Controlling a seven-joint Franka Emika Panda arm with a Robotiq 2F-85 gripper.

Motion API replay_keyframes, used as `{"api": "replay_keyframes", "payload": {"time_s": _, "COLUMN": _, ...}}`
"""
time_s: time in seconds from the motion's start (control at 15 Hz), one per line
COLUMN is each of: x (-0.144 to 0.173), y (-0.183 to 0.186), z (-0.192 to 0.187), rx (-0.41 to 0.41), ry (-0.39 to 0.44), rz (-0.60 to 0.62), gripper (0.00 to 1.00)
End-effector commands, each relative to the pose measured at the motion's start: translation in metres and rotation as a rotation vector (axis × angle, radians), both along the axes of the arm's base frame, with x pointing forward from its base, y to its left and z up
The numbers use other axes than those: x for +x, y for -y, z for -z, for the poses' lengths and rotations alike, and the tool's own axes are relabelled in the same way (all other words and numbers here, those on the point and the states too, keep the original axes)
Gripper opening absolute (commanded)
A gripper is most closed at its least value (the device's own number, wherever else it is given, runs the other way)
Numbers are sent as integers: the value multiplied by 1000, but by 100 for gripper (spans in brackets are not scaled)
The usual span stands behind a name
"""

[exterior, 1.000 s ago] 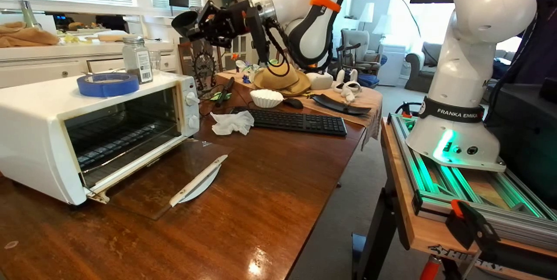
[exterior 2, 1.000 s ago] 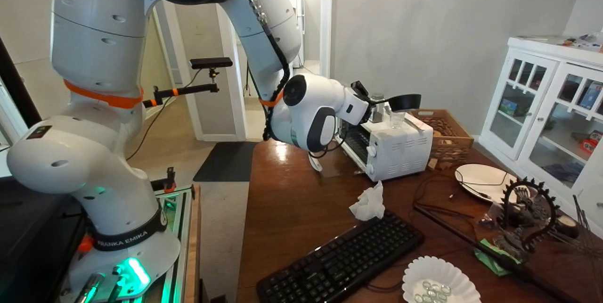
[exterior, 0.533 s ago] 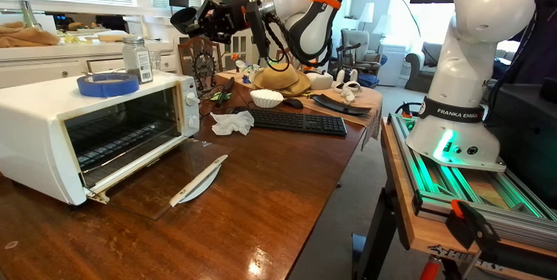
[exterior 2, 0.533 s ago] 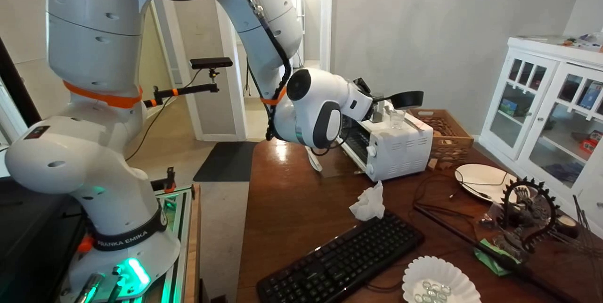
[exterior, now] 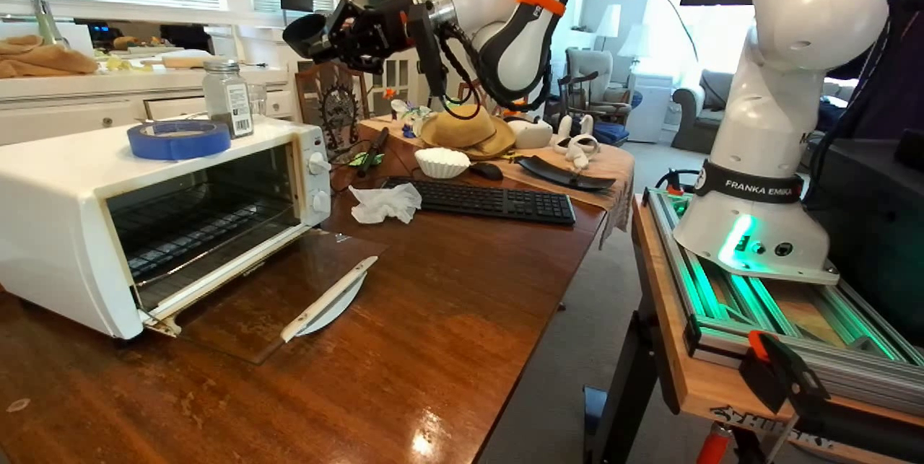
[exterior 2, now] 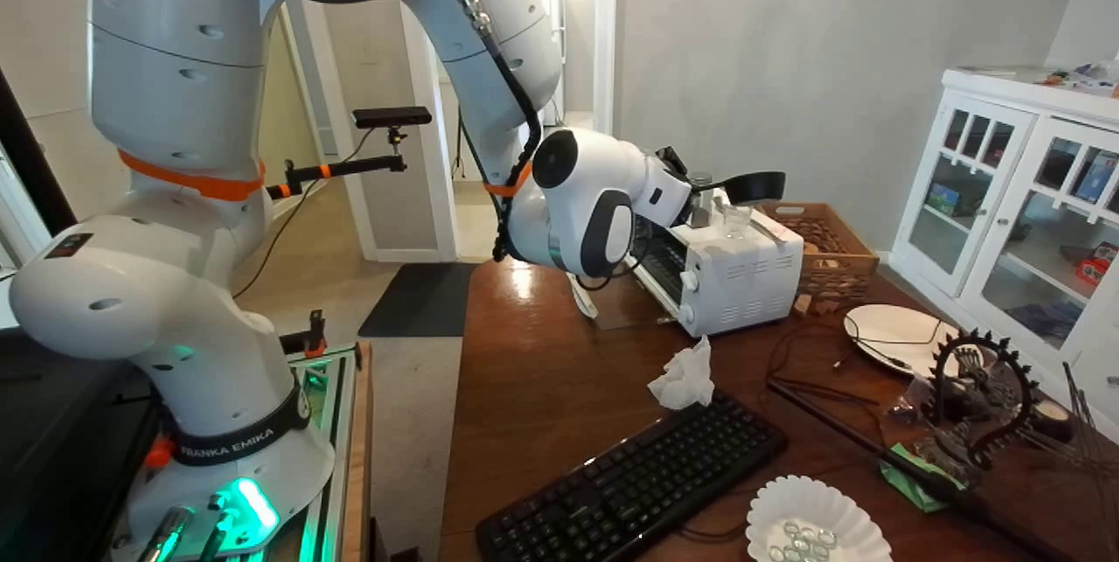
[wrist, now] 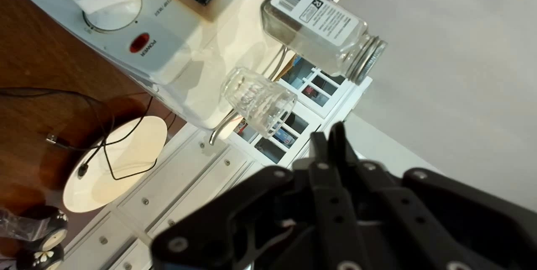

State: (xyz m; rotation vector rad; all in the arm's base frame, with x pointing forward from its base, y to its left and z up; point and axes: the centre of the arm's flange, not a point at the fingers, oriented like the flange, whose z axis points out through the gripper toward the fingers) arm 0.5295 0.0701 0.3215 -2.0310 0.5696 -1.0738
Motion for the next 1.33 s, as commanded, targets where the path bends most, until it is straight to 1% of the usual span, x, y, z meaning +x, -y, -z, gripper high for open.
{"api": "replay_keyframes", "payload": {"time_s": 0.0, "x": 9, "y": -6, "z": 7, "rx": -18, "ry": -17, "rz": -17, "gripper": 2}}
{"api": "replay_keyframes", "payload": {"time_s": 0.27, "x": 17, "y": -15, "z": 4, "rx": -58, "ry": -8, "rz": -35, "gripper": 2}}
{"api": "replay_keyframes", "payload": {"time_s": 0.6, "x": 26, "y": -19, "z": 0, "rx": -147, "ry": -5, "rz": -56, "gripper": 2}}
{"api": "replay_keyframes", "payload": {"time_s": 1.27, "x": 35, "y": -29, "z": 1, "rx": -276, "ry": -8, "rz": -99, "gripper": 2}}
